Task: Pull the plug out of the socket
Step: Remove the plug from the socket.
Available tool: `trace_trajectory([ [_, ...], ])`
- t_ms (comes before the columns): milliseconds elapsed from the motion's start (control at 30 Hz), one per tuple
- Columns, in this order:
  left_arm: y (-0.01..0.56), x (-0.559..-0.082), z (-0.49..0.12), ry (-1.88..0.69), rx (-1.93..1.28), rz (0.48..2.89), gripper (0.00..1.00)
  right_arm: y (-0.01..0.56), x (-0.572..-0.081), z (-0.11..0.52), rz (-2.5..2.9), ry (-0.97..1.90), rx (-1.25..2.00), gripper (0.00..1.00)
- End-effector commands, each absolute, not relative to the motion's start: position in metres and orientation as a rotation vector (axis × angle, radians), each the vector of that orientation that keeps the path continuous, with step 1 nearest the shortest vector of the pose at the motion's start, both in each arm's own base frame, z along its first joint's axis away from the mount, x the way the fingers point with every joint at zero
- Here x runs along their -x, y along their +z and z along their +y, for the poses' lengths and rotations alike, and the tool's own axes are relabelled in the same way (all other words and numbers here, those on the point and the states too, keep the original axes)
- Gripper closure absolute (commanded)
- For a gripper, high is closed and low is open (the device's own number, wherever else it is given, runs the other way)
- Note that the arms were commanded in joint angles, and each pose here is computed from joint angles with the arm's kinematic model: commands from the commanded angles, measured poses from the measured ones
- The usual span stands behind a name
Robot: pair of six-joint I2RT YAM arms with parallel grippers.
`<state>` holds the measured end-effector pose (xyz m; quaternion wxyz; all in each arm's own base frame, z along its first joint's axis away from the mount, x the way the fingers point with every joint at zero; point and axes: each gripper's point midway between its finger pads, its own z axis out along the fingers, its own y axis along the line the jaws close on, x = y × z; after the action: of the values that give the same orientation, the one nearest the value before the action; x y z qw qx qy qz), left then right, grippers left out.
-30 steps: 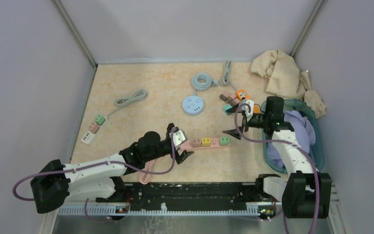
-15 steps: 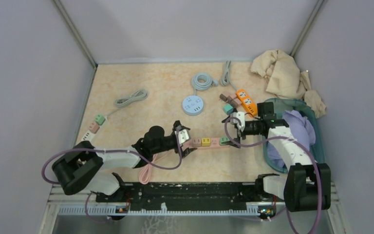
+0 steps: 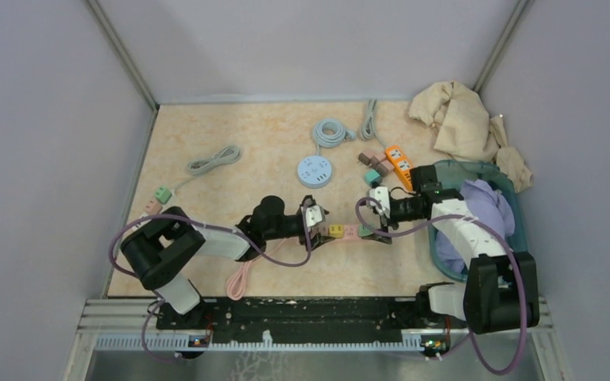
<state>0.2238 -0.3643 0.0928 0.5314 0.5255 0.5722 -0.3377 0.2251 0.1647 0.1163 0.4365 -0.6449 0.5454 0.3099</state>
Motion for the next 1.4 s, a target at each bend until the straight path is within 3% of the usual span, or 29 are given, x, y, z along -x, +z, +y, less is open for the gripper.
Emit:
trace_trajectory([
  [0,0.104,-0.222,-0.379,-0.886,-1.261,1.303,0.22,0.123,-0.234,0.168,1.303,0.721,1.662,0.05],
  [367,0.085,-0.216,-0.387,-0.965,-1.309,1.353,0.37,0.112,-0.234,0.168,1.338,0.719,1.708,0.15],
  [700,0.072,-0.212,-0.385,-0.985,-1.346,1.395,0.70,0.096,-0.233,0.165,1.385,0.689,1.784,0.23],
  [1033,0.064,-0.210,-0.380,-0.972,-1.353,1.424,0.83,0.084,-0.237,0.160,1.438,0.640,1.840,0.37],
  [1133,0.062,-0.208,-0.378,-0.974,-1.355,1.432,0.86,0.084,-0.237,0.161,1.437,0.634,1.844,0.46],
  [1267,0.060,-0.208,-0.377,-0.975,-1.350,1.445,0.88,0.085,-0.234,0.165,1.422,0.650,1.852,0.72],
  [1367,0.059,-0.207,-0.376,-0.976,-1.344,1.455,0.93,0.083,-0.229,0.170,1.407,0.672,1.871,0.83],
])
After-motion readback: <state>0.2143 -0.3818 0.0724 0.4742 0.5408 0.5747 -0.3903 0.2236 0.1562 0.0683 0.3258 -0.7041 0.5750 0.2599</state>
